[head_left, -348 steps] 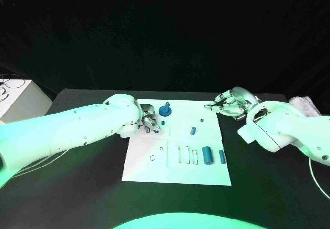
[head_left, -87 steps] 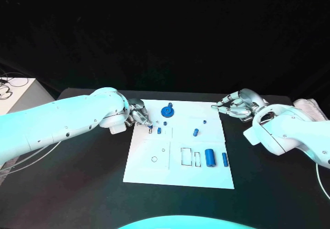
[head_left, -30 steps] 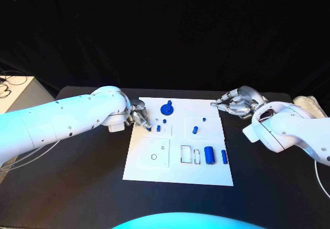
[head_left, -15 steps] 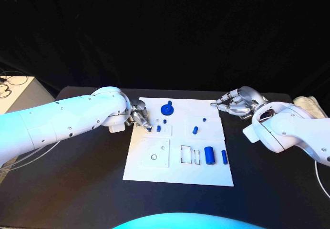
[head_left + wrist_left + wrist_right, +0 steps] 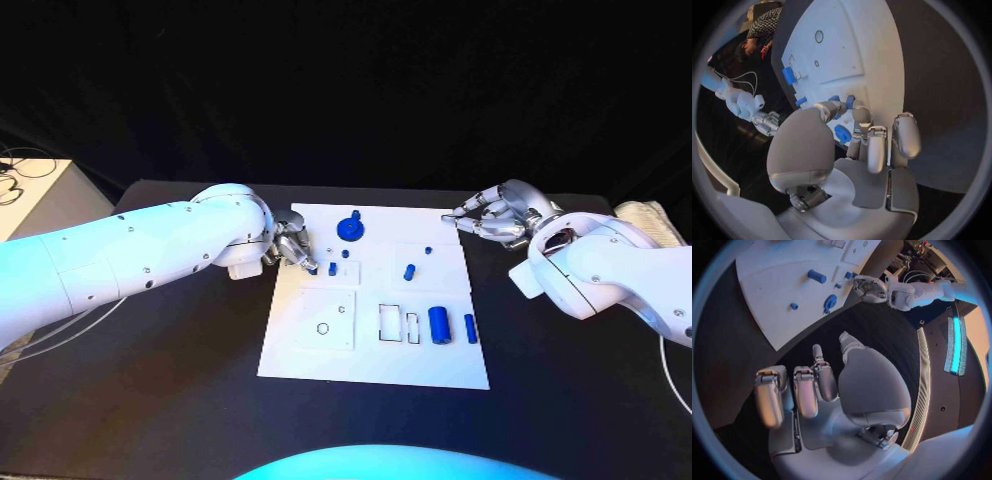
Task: Assemble the parts on the task board
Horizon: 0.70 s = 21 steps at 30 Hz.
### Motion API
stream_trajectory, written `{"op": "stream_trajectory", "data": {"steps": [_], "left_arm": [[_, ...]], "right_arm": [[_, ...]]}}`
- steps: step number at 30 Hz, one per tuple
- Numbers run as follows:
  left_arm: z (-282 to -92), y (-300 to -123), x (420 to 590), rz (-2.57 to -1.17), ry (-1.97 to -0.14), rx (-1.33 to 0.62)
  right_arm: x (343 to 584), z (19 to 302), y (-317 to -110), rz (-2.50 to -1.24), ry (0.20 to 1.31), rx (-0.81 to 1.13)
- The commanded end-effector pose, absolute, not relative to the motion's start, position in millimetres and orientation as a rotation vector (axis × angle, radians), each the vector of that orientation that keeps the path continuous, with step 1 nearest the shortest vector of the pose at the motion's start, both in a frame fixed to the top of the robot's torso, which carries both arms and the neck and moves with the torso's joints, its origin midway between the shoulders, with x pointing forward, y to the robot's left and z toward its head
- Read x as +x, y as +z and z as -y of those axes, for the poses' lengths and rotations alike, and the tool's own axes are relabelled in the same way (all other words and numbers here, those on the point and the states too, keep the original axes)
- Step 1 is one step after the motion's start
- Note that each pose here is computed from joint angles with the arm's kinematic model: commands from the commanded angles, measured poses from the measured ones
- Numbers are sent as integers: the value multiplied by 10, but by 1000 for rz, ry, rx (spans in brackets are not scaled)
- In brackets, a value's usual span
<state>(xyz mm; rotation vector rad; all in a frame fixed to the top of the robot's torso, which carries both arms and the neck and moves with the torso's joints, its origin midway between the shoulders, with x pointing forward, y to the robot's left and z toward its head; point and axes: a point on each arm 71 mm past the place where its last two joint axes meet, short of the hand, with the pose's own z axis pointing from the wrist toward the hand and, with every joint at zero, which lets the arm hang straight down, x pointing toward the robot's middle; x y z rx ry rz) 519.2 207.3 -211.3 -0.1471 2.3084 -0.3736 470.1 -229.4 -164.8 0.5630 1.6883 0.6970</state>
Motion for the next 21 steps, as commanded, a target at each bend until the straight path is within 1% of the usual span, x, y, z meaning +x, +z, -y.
{"op": "stream_trajectory", "data": {"steps": [1,21], "left_arm": [[-2050,-2144,5173,-2317,-374,-133],[-2022,-2180,5141,-2339,-369,-117]], "right_arm": [[4697,2283,-1648,-1690,705,548],[4695,2285,-1650,-1691,705,548]]}}
